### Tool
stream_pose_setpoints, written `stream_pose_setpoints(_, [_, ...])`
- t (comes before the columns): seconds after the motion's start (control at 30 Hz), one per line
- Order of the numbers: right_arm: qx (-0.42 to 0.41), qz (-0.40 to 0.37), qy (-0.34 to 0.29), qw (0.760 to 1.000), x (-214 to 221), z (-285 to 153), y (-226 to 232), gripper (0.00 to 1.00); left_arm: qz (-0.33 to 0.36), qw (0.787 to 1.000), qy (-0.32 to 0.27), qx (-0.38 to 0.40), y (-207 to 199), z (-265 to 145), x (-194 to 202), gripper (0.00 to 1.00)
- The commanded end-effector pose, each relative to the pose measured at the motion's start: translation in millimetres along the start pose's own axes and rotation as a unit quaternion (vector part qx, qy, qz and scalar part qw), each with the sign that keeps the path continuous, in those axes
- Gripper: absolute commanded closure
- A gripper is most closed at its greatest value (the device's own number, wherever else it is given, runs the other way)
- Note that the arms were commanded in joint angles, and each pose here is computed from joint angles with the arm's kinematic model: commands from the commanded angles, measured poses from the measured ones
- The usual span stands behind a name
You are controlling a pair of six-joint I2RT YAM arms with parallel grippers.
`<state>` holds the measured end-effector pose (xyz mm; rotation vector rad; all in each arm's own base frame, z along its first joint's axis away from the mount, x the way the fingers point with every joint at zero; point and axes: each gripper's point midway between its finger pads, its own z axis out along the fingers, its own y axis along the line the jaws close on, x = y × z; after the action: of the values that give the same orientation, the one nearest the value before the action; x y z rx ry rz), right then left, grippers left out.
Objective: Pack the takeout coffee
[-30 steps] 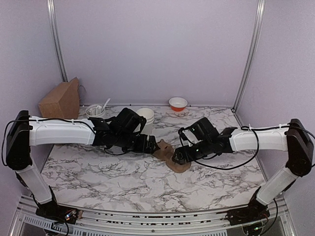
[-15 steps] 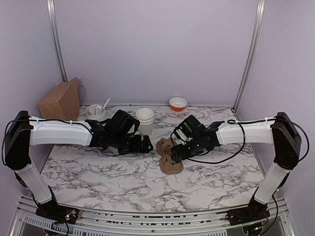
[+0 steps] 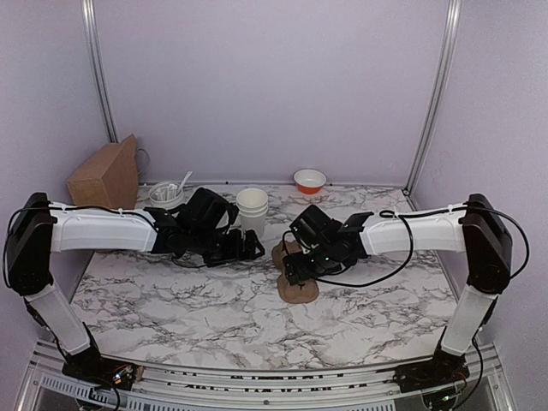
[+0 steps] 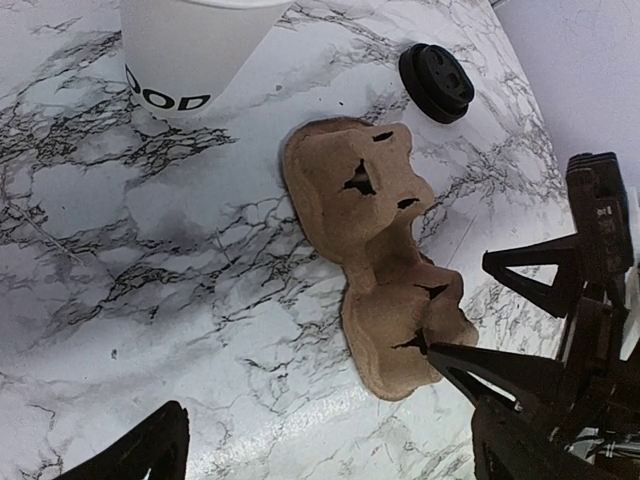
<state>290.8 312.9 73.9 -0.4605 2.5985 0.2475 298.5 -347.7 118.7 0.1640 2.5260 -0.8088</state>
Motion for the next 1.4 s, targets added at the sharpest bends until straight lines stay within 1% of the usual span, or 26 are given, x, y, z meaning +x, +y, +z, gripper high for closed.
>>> stream_pose_setpoints(0.0, [0.019, 0.02, 0.007, 1.0, 3.9, 12.0, -0.1, 0.07, -0.004, 1.0, -0.003, 0.018, -2.4, -0.1, -4.2, 0.01])
stream_pose_setpoints(0.27, [0.024, 0.005, 0.033, 0.999, 19.5, 34.5, 16.0, 0.08, -0.022, 0.999, -0.004, 0.037, -4.5, 6.6, -7.3, 0.01])
stream_pose_setpoints(0.43, [0.031, 0.007, 0.048, 0.998, 33.7, 40.3, 12.0, 0.11, -0.042, 0.998, 0.0, 0.044, -2.6, 12.7, -4.5, 0.01])
stream_pose_setpoints(0.6, [0.018, 0.003, 0.037, 0.999, 31.8, 30.9, 12.0, 0.18, -0.062, 0.997, 0.01, 0.049, 0.9, 19.8, 1.3, 0.01])
stream_pose_setpoints(0.73, [-0.025, 0.004, 0.011, 1.0, 18.6, 16.8, 22.3, 0.2, -0.094, 0.993, 0.015, 0.066, 5.3, 24.7, 3.3, 0.01])
stream_pose_setpoints(0.83, [-0.065, 0.011, 0.003, 0.998, 12.9, 8.7, 28.2, 0.25, -0.126, 0.988, 0.015, 0.089, 6.8, 28.5, 2.9, 0.01])
stream_pose_setpoints(0.97, [-0.109, 0.016, -0.01, 0.994, 6.6, -0.5, 34.3, 0.25, -0.155, 0.983, 0.025, 0.099, 7.7, 34.5, 6.6, 0.01])
stream_pose_setpoints(1.07, [-0.144, 0.023, -0.017, 0.989, 2.0, -7.1, 39.7, 0.25, -0.169, 0.98, 0.027, 0.103, 7.1, 37.6, 6.5, 0.04])
stream_pose_setpoints(1.13, [-0.168, 0.031, -0.022, 0.985, -1.4, -10.7, 42.8, 0.26, -0.18, 0.977, 0.026, 0.107, 6.4, 38.8, 5.4, 0.07])
stream_pose_setpoints(1.37, [-0.24, 0.056, -0.026, 0.969, -1.7, -20.2, 55.6, 0.25, -0.24, 0.964, 0.021, 0.111, 15.6, 48.2, 5.0, 0.28])
